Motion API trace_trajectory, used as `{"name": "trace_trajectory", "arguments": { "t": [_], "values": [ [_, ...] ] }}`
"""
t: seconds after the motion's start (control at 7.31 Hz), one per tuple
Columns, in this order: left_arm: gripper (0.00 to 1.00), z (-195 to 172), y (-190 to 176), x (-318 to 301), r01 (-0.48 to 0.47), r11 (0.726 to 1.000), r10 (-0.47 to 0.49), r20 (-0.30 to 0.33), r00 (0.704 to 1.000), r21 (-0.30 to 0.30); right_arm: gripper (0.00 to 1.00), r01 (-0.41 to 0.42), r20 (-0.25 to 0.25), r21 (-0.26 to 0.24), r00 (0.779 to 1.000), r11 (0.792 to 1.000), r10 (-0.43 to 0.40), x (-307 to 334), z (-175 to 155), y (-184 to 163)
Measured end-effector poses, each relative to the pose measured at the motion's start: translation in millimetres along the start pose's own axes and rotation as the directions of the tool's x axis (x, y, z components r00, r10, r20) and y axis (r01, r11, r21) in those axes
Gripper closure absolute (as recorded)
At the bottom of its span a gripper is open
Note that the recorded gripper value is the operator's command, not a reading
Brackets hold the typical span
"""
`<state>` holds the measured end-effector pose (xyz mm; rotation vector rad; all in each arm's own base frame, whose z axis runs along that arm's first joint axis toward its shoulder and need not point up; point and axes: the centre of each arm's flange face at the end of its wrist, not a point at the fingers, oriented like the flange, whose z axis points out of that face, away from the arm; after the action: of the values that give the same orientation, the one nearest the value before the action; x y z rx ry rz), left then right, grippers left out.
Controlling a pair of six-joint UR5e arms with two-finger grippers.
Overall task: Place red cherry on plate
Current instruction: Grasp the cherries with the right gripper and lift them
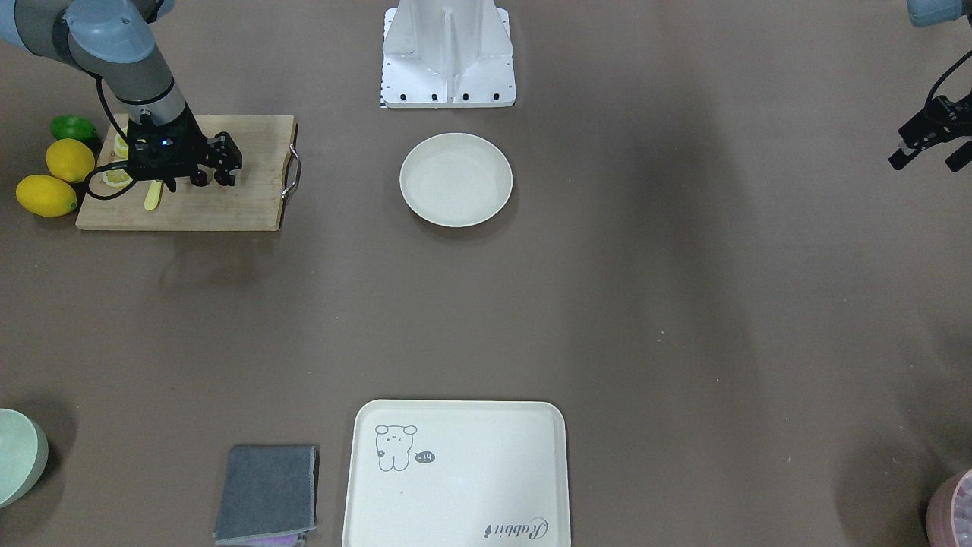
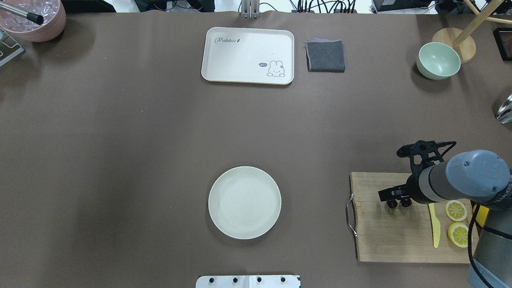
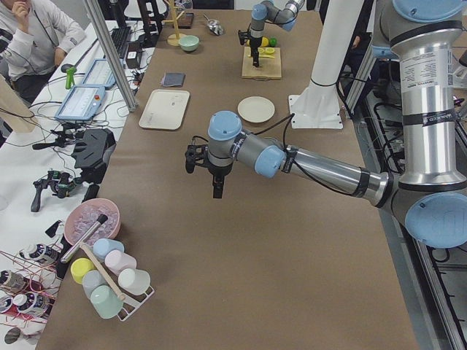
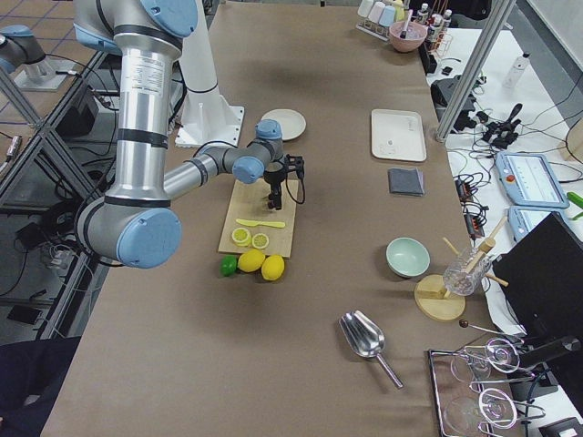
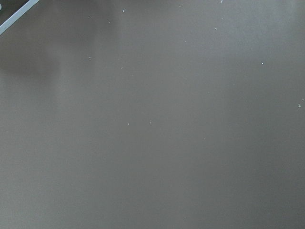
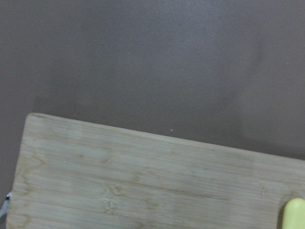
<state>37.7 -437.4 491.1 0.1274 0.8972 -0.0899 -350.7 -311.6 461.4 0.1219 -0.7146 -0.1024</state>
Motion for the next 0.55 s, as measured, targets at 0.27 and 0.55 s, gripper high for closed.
{"name": "trace_trajectory", "arguments": {
  "t": [0.27,0.55],
  "values": [
    [0.03,-0.3,0.0,0.4,-0.002,1.000,0.002,-0.001,1.000,0.001,0.07,-0.010,0.003,0.007,1.000,1.000,0.010,-5.7,0.6,12.7],
    [0.03,-1.6,0.1,0.4,-0.003,1.000,0.003,-0.002,1.000,0.005,0.10,-0.005,-0.001,0.013,1.000,1.000,0.005,1.3,4.8,23.1]
  ]
}}
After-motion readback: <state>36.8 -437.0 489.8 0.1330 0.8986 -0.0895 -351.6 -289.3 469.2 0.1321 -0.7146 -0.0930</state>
